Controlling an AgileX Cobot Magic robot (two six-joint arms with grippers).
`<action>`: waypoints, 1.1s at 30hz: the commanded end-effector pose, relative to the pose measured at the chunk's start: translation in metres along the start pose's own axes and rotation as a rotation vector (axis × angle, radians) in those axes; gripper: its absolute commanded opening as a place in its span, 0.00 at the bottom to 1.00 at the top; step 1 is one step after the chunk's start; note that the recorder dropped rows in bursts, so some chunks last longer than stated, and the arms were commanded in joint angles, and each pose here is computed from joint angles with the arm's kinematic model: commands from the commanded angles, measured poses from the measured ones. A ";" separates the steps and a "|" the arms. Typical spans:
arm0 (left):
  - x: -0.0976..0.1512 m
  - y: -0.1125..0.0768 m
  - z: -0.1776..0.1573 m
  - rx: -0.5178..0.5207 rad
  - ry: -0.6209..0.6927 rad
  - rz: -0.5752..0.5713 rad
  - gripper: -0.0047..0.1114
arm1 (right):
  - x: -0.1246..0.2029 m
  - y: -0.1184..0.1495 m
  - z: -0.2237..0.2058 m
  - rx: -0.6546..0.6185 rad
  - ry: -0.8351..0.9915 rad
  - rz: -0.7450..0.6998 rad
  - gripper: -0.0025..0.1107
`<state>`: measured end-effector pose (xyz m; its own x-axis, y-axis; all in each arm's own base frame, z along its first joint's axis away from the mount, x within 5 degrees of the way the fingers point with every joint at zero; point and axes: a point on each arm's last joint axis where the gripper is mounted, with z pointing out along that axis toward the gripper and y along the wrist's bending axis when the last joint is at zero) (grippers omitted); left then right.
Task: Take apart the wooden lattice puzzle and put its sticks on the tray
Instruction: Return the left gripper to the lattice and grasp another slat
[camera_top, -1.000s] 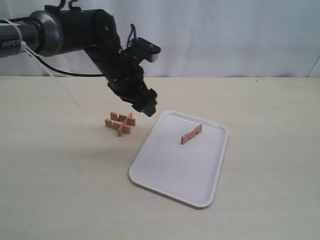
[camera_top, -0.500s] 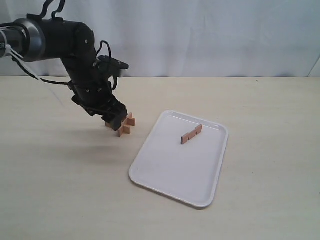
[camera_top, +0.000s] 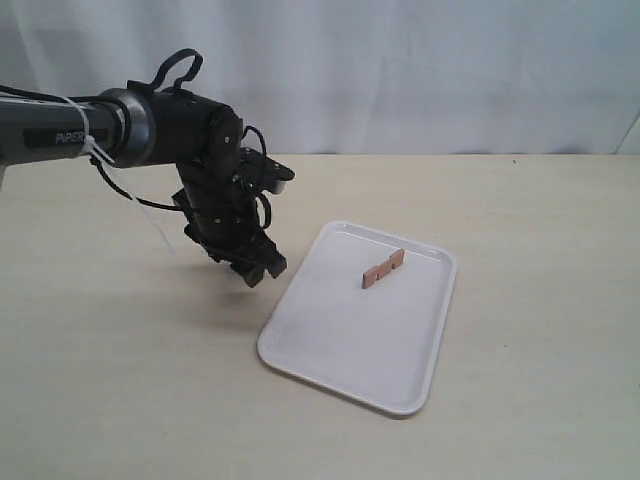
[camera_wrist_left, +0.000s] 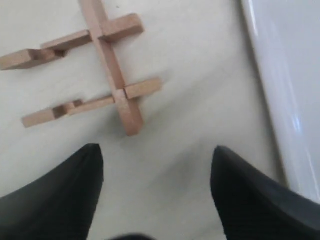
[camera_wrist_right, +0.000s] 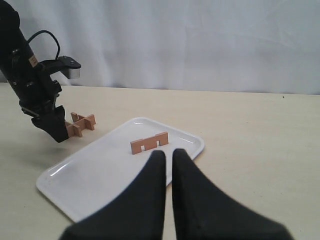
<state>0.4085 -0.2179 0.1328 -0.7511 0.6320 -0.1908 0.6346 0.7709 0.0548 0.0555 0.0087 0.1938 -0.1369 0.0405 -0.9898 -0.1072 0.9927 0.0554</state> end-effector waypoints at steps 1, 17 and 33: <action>-0.002 0.004 0.004 -0.028 -0.021 -0.031 0.55 | 0.001 0.000 0.000 -0.002 0.001 -0.003 0.06; -0.003 0.003 0.026 -0.016 -0.040 -0.062 0.55 | 0.001 0.000 0.000 -0.002 0.001 -0.003 0.06; -0.006 0.002 0.026 -0.007 -0.077 -0.097 0.14 | 0.001 0.000 0.000 -0.002 0.001 -0.003 0.06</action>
<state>0.4186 -0.2215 0.1092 -0.7872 0.5602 -0.2578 0.5692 0.8209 0.0461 0.0555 0.0087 0.1938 -0.1369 0.0405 -0.9898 -0.1072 0.9927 0.0554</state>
